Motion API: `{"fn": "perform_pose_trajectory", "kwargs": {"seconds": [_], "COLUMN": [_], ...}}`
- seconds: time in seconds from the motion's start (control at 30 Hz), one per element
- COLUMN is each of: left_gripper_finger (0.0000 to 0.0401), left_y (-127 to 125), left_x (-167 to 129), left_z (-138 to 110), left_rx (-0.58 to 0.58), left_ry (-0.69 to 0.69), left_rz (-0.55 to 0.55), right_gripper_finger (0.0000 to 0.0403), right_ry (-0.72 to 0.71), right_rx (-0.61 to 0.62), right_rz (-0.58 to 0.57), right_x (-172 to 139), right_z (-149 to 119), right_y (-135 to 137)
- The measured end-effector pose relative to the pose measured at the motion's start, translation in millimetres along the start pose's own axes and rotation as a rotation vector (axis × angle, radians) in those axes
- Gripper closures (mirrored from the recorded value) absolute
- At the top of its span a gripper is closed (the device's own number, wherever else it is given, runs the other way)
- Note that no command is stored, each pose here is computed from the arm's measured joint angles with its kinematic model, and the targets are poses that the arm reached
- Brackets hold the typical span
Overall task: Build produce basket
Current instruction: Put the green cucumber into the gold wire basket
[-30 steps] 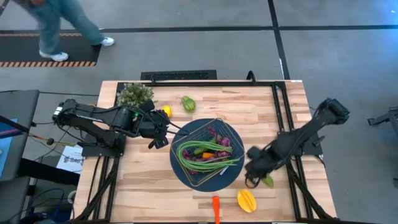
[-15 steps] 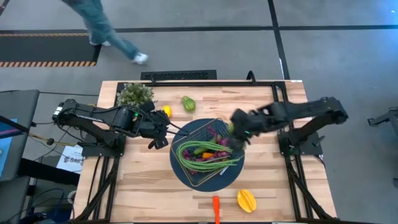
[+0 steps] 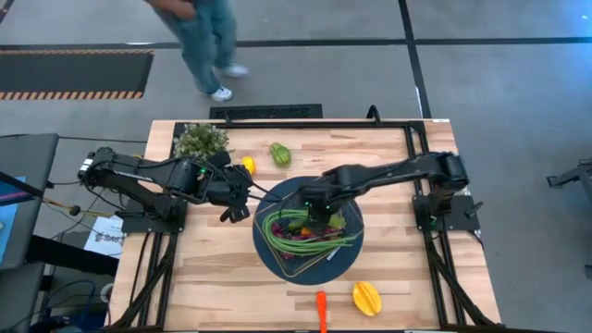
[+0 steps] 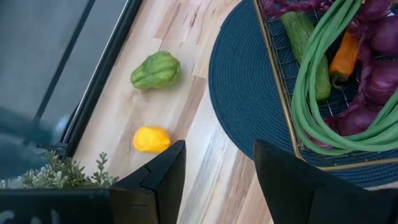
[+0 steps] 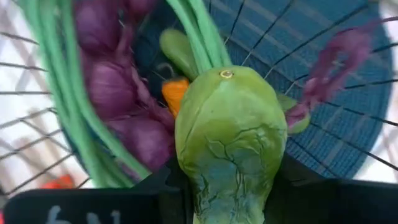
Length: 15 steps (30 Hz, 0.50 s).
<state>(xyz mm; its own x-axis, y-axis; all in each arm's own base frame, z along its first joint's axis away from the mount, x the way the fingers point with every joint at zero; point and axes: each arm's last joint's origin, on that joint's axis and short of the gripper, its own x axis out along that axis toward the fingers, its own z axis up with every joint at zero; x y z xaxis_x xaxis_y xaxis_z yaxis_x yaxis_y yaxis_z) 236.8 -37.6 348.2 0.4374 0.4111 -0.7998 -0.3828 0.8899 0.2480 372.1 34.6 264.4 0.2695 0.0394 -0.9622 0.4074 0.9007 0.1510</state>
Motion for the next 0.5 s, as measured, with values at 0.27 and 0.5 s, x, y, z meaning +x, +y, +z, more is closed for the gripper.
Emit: {"fn": "perform_pose_trajectory", "kwargs": {"seconds": [0.27,0.5], "left_gripper_finger": [0.0225,0.0225], "left_y": [0.0,-0.3], "left_x": [-0.1,0.0], "left_z": [0.0,0.0], "left_rx": [0.000,0.007], "left_ry": [0.000,0.003], "left_rz": [0.000,-0.009], "right_gripper_finger": [0.0278,0.0278], "right_ry": [0.075,0.070], "right_rx": [-0.021,-0.024], "right_rz": [-0.034,-0.044], "right_x": [34.0,32.5], "right_z": [2.2,1.9], "right_y": [5.0,4.4]}}
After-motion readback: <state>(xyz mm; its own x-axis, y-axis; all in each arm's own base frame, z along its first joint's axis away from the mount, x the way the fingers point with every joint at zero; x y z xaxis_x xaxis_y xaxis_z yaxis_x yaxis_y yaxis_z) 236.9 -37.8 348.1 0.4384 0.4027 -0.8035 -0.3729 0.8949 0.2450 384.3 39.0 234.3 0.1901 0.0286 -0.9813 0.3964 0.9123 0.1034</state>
